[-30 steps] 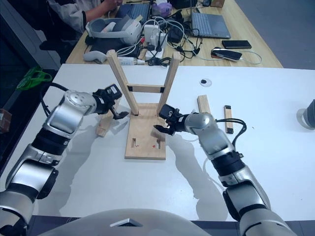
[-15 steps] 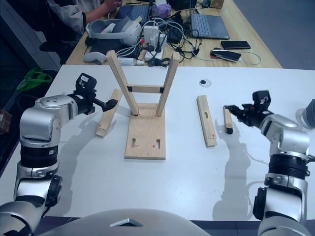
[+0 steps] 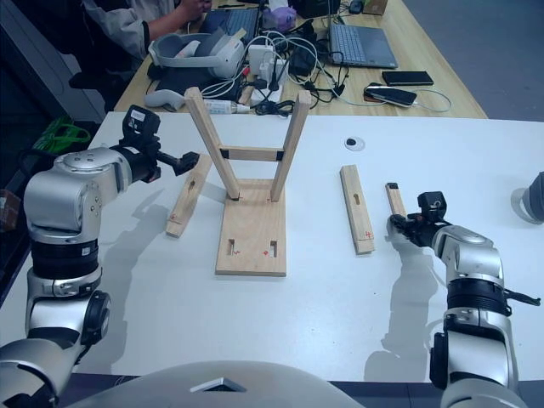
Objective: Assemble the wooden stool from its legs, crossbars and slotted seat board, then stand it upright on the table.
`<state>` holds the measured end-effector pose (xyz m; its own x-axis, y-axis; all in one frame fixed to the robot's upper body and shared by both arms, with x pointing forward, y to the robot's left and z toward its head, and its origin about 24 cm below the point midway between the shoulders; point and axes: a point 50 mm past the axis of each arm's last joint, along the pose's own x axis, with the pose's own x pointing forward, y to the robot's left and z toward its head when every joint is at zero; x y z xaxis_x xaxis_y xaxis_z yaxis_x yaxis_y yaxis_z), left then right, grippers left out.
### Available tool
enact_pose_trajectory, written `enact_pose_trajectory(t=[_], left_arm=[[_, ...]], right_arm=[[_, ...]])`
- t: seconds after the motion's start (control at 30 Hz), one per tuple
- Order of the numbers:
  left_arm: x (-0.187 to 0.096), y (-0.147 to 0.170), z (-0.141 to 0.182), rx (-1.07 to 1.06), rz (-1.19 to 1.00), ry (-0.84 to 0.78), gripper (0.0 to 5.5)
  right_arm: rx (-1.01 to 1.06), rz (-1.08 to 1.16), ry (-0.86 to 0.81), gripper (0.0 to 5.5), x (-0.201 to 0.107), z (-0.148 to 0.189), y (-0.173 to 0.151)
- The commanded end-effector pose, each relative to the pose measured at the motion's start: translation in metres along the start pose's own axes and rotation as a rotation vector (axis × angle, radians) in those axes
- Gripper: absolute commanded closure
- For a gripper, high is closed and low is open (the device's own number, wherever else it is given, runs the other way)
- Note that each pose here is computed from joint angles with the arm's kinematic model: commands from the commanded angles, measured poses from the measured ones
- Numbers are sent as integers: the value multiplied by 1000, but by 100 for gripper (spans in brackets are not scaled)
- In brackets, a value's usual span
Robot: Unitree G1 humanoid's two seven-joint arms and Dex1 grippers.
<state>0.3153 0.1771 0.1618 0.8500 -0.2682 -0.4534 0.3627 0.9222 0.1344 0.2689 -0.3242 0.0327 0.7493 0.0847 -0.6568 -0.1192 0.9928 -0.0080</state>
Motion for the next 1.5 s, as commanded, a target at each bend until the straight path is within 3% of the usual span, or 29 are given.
enact_pose_trajectory(t=[0.03, 0.1, 0.2, 0.33, 0.47, 0.57, 0.67, 0.77, 0.87, 1.07, 1.5], left_arm=[[-1, 5, 12, 3, 27, -32, 42], [-2, 7, 18, 10, 36, -56, 42], [-5, 14, 29, 32, 63, -101, 42], [-21, 33, 75, 107, 181, -328, 42], [-45, 39, 134, 445, 430, -597, 42], [-55, 19, 161, 684, 508, -777, 42], [-53, -17, 170, 1012, 526, -926, 42], [-39, -45, 158, 1331, 496, -974, 42], [-26, -63, 140, 1566, 415, -993, 42], [-10, -68, 118, 1780, 288, -946, 42], [0, -76, 102, 1847, 140, -880, 42]], right_arm=[[-25, 28, 70, 389, 1, -13, 7], [-50, 22, 66, 419, 2, -10, 7], [-112, -10, 30, 422, 2, 0, 5], [-280, -61, -149, 422, -2, 50, 6], [-297, -31, -396, 422, -18, 121, 22], [-277, 51, -555, 422, -36, 165, 46], [-197, 214, -703, 422, -60, 201, 80], [-132, 380, -771, 422, -82, 217, 109], [-97, 537, -802, 422, -105, 226, 133], [-87, 723, -732, 422, -123, 215, 166], [-113, 721, -636, 422, -109, 194, 187]])
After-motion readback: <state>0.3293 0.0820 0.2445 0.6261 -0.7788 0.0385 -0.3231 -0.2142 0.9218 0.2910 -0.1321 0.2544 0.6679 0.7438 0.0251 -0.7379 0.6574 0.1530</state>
